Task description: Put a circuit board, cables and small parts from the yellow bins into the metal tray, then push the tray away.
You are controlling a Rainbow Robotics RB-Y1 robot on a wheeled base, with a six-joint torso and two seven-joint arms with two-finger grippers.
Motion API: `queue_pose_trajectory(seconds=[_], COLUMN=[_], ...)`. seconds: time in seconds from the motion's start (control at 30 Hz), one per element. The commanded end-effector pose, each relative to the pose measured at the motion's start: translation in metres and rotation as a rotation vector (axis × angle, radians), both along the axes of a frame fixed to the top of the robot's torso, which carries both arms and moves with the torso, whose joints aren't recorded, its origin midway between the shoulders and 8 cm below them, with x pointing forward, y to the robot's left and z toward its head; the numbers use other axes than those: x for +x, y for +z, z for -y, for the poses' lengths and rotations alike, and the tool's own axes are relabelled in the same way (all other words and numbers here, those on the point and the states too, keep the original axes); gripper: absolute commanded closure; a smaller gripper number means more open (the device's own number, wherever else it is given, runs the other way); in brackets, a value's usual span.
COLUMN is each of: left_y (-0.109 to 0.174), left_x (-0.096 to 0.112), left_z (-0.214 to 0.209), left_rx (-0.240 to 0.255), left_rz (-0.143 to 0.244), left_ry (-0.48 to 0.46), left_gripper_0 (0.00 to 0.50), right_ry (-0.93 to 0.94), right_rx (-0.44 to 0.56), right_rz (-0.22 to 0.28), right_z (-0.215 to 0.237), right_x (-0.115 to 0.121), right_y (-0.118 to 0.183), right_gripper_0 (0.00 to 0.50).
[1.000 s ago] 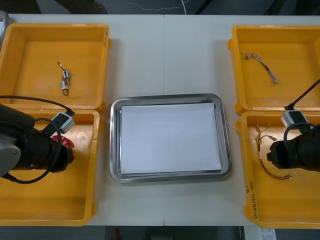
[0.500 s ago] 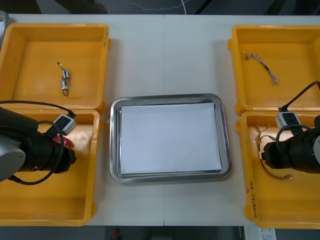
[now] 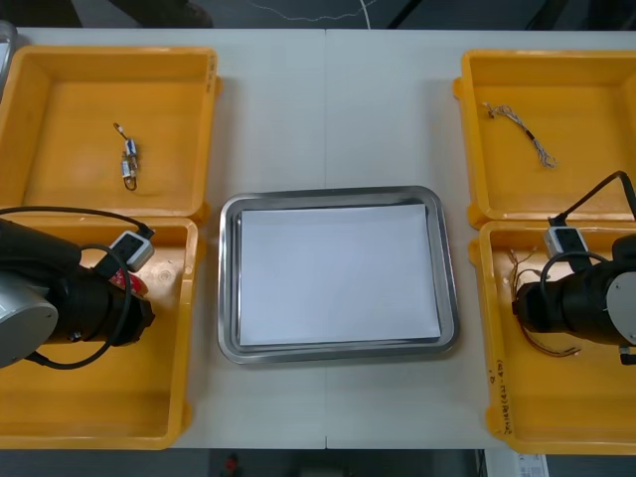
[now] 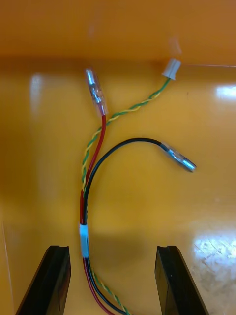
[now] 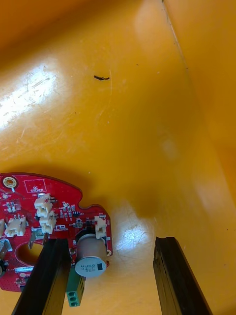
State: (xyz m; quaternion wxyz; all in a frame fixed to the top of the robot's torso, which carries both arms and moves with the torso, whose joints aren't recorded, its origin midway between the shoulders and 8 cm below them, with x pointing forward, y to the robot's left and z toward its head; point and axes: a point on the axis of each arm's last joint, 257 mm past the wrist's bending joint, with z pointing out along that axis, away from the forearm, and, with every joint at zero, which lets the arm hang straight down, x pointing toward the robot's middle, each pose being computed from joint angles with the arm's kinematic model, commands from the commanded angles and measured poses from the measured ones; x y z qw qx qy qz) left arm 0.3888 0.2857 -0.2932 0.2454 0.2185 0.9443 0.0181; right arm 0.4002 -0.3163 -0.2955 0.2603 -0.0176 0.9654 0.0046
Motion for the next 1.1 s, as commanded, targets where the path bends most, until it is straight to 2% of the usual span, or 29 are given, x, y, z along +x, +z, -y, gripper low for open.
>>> queue_pose_trajectory(seconds=[0.03, 0.07, 0.27, 0.63, 0.97, 1.1], left_y=[-0.012, -0.012, -0.013, -0.006, 0.034, 0.051], left_x=[-0.011, -0.011, -0.010, -0.006, -0.004, -0.007], left_z=[0.006, 0.005, 0.004, 0.002, -0.002, -0.005], left_rx=[-0.019, -0.019, -0.015, -0.022, -0.041, -0.023], left_rz=[-0.020, -0.022, -0.017, -0.005, -0.023, -0.023], left_ry=[0.012, 0.013, 0.011, 0.024, 0.050, 0.056], left_gripper_0=[0.212, 0.498, 0.500, 0.500, 0.500, 0.500], right_ry=[-0.016, -0.015, -0.007, -0.005, -0.005, -0.005], right_rx=[0.029, 0.029, 0.021, -0.006, -0.027, -0.029], right_rz=[-0.016, -0.019, -0.040, -0.037, -0.037, -0.040], right_z=[-0.011, -0.011, -0.011, -0.011, -0.008, -0.007], right_x=[-0.006, -0.007, -0.015, -0.015, -0.018, -0.019], right_y=[-0.012, -0.013, -0.022, -0.025, -0.030, -0.031], right_gripper_0=[0.000, 0.000, 0.000, 0.000, 0.000, 0.000])
